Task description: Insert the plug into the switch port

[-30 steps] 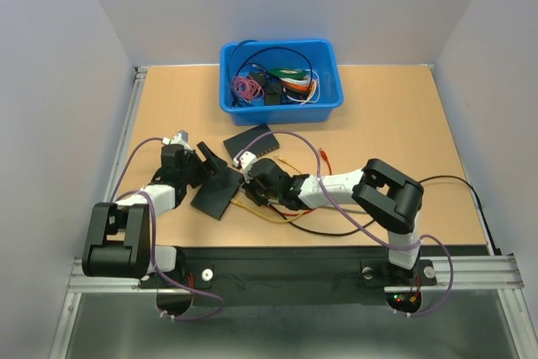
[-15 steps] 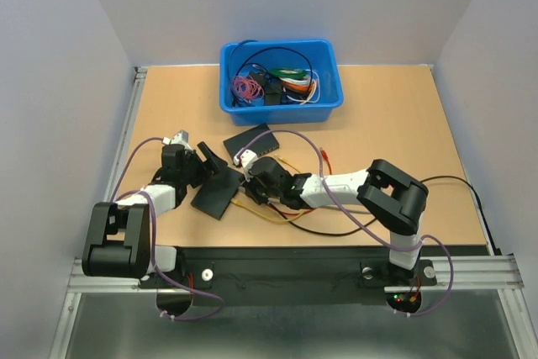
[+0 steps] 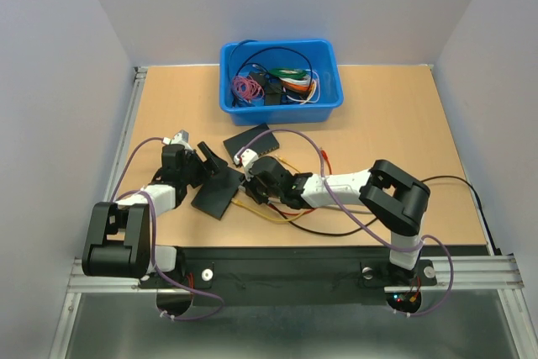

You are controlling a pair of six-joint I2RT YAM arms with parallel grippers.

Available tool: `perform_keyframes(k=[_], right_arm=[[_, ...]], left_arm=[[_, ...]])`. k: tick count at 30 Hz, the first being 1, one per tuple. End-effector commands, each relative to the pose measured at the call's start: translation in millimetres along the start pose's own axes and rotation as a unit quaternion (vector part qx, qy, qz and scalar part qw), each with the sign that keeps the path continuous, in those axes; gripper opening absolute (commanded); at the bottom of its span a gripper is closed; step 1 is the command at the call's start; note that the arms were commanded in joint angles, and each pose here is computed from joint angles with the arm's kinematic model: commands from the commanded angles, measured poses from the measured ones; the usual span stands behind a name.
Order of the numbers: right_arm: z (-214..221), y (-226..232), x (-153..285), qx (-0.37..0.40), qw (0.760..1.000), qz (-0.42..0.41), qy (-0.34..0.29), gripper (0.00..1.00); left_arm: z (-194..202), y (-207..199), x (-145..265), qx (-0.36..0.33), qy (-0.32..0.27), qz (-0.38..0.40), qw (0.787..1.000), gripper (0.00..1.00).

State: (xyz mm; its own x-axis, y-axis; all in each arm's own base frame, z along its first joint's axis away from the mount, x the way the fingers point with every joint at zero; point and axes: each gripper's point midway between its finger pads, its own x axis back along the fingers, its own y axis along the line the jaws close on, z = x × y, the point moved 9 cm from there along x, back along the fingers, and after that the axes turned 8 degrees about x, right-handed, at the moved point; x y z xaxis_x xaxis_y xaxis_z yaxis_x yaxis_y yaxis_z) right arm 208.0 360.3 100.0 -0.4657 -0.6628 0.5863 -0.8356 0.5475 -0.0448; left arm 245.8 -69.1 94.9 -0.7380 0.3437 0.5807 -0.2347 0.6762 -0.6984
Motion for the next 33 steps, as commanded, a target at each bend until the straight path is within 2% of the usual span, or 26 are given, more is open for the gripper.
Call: perform_keyframes(k=[1,19,33], right_arm=[[-18,2,-3,-0.003,0.999,0.011,-0.036,0.0],[0,8,-8,-0.008,1.0,0.007,-0.011,0.01],[-7,7,-9,-0.009,0.999,0.025,-0.021,0.01]], left_arm=[[2,-3,-1,-0.004,0.012,-0.003,1.0,0.86],[3,-2,-1,-0.004,0.012,-0.003,1.0,0.86],[3,-2,0,-0.005,0.012,-0.002,1.0,0.86]])
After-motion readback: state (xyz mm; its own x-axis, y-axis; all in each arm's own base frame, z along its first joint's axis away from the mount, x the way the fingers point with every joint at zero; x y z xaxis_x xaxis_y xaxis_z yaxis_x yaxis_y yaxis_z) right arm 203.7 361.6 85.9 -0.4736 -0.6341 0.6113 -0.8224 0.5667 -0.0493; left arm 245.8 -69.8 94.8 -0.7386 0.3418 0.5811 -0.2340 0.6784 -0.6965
